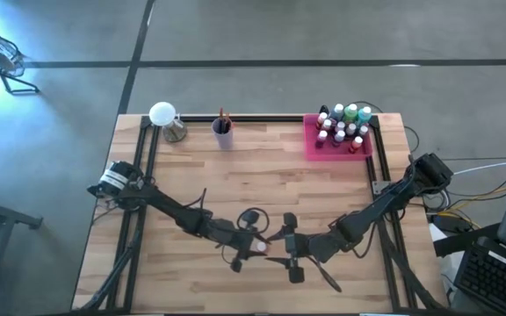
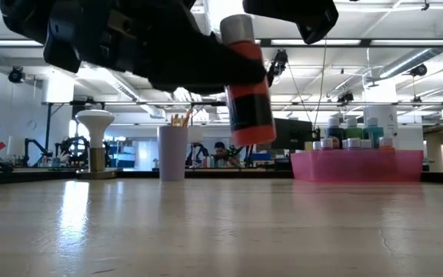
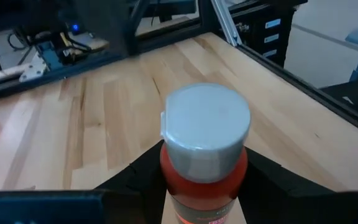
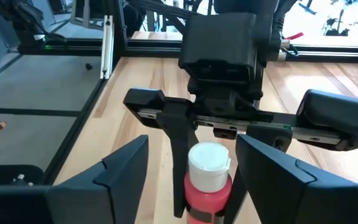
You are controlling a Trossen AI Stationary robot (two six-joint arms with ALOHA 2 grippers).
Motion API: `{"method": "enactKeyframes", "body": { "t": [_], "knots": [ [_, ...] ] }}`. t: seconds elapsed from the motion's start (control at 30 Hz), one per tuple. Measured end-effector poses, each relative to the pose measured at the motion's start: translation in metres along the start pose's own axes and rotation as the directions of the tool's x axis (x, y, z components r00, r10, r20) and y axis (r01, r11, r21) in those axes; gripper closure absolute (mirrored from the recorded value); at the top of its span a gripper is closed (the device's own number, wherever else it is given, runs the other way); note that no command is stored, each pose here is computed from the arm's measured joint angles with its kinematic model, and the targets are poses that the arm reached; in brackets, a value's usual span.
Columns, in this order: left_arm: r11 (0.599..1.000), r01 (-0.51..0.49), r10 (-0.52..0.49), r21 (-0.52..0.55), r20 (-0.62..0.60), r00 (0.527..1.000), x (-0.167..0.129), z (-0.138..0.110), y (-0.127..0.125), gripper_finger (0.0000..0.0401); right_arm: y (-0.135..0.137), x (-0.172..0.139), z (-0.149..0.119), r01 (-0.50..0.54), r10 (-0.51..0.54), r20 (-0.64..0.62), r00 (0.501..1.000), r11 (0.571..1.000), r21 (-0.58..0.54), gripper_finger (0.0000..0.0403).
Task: Pick & Place Paint Supplies
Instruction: Put the dark orange paint bottle into the pink bin
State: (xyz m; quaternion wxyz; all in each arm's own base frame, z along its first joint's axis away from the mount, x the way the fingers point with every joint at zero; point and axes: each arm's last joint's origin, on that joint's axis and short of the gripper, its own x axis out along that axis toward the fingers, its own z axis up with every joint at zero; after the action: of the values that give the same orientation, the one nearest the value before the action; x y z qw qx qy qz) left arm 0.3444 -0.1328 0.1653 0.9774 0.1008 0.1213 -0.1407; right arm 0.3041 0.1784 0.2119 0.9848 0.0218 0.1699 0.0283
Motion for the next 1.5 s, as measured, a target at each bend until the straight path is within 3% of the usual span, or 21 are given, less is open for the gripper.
{"method": "enactKeyframes", "body": {
  "t": [0.3, 1.23, 1.5],
  "knots": [
    [0.998, -0.016, 0.012, 0.060, 0.068, 0.998, 0.007, 0.022, 0.003, 0.0239, -0.005, 0.002, 0.000, 0.016, -0.016, -0.008, 1.000, 1.000, -0.001, 0.0146],
    [0.998, -0.035, 0.033, 0.049, 0.026, 0.999, 0.013, 0.032, 0.007, 0.0239, -0.007, 0.002, -0.003, 0.031, -0.032, -0.044, 0.999, 0.999, -0.029, 0.0285],
    [0.998, -0.032, 0.032, 0.050, 0.018, 0.999, 0.012, 0.031, 0.007, 0.0239, -0.007, 0.002, -0.003, 0.030, -0.032, -0.045, 0.998, 0.999, -0.026, 0.0278]
  ]
}}
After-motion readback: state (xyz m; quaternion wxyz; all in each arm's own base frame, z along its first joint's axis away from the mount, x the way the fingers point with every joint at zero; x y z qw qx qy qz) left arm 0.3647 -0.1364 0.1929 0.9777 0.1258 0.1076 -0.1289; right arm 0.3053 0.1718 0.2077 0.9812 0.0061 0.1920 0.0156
